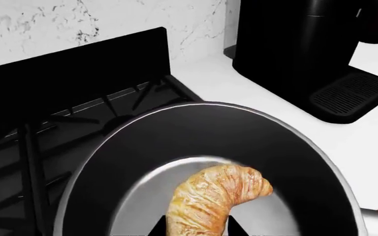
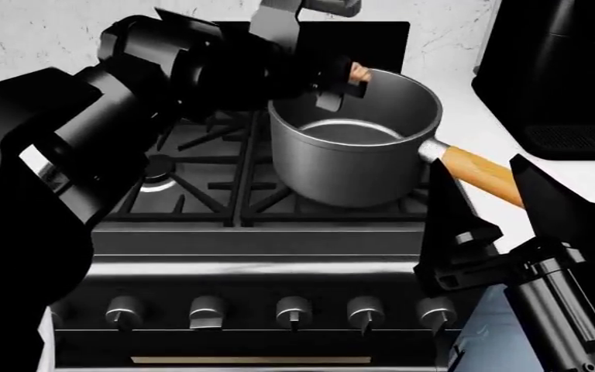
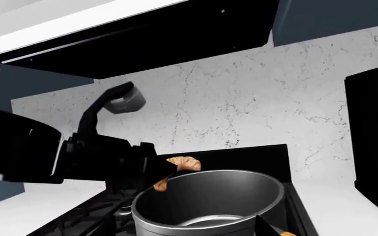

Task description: Pick the croissant and place it on the pan. Then turn on the stove to warm the croissant.

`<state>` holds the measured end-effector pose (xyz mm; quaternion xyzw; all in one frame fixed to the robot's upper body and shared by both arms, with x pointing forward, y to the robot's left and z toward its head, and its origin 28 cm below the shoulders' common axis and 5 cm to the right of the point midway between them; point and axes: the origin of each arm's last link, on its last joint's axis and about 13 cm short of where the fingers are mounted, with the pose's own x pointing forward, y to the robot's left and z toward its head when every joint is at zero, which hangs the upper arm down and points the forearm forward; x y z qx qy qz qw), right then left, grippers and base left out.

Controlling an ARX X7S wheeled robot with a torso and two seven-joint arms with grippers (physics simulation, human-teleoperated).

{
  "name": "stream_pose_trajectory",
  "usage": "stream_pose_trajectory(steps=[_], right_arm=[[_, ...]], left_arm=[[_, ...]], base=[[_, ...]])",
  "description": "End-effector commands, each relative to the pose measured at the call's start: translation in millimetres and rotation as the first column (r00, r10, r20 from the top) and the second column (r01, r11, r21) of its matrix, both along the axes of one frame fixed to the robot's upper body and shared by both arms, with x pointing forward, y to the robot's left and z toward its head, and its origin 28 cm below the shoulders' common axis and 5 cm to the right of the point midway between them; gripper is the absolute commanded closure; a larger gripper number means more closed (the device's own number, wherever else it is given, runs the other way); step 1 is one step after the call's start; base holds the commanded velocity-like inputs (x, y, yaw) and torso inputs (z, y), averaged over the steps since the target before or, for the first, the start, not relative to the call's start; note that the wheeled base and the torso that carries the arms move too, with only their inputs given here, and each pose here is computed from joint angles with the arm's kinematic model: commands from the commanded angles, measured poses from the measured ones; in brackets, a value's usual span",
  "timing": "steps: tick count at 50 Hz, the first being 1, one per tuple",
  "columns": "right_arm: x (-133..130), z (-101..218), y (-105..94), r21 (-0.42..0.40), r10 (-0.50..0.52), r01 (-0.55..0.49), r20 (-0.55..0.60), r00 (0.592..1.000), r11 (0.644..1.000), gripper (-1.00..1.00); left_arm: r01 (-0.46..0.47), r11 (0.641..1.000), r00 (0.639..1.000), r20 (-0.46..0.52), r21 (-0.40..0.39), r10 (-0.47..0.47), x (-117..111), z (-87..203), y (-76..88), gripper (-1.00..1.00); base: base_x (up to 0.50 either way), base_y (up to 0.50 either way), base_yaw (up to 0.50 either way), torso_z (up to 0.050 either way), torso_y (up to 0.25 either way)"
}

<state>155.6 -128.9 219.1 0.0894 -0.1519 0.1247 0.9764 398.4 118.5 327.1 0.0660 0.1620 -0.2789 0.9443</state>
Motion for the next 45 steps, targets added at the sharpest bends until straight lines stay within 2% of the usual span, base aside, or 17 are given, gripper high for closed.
stream_pose_trajectory(steps=[1, 24, 25, 45], right_arm=[[0.8, -0.3, -0.8, 0.001, 0.002, -0.002, -0.001, 1.0, 1.0, -1.0], [0.3, -0.6, -0.6, 0.002, -0.002, 0.002, 0.0, 1.0, 1.0, -1.0], [0.4, -0.8, -0.7, 0.002, -0.002, 0.002, 0.0, 1.0, 1.0, -1.0], [-1.5, 0.2, -1.0, 0.004, -0.001, 0.001, 0.008, 1.0, 1.0, -1.0]], left_arm=[[-0.007, 1.0, 1.0, -0.012, 0.002, 0.007, 1.0, -6.2, 0.4, 1.0], [0.001, 1.0, 1.0, -0.009, 0.003, -0.001, -0.9, -4.5, -2.8, 1.0], [0.001, 1.0, 1.0, -0.009, 0.004, -0.001, -0.7, -4.8, -2.6, -1.0], [0.0, 1.0, 1.0, 0.004, 0.006, 0.0, -1.3, 1.8, -1.8, -1.0]], base=[[0.0, 0.0, 0.0, 0.0, 0.0], [0.0, 0.0, 0.0, 0.0, 0.0], [0.0, 0.0, 0.0, 0.0, 0.0], [0.0, 0.0, 0.0, 0.0, 0.0]])
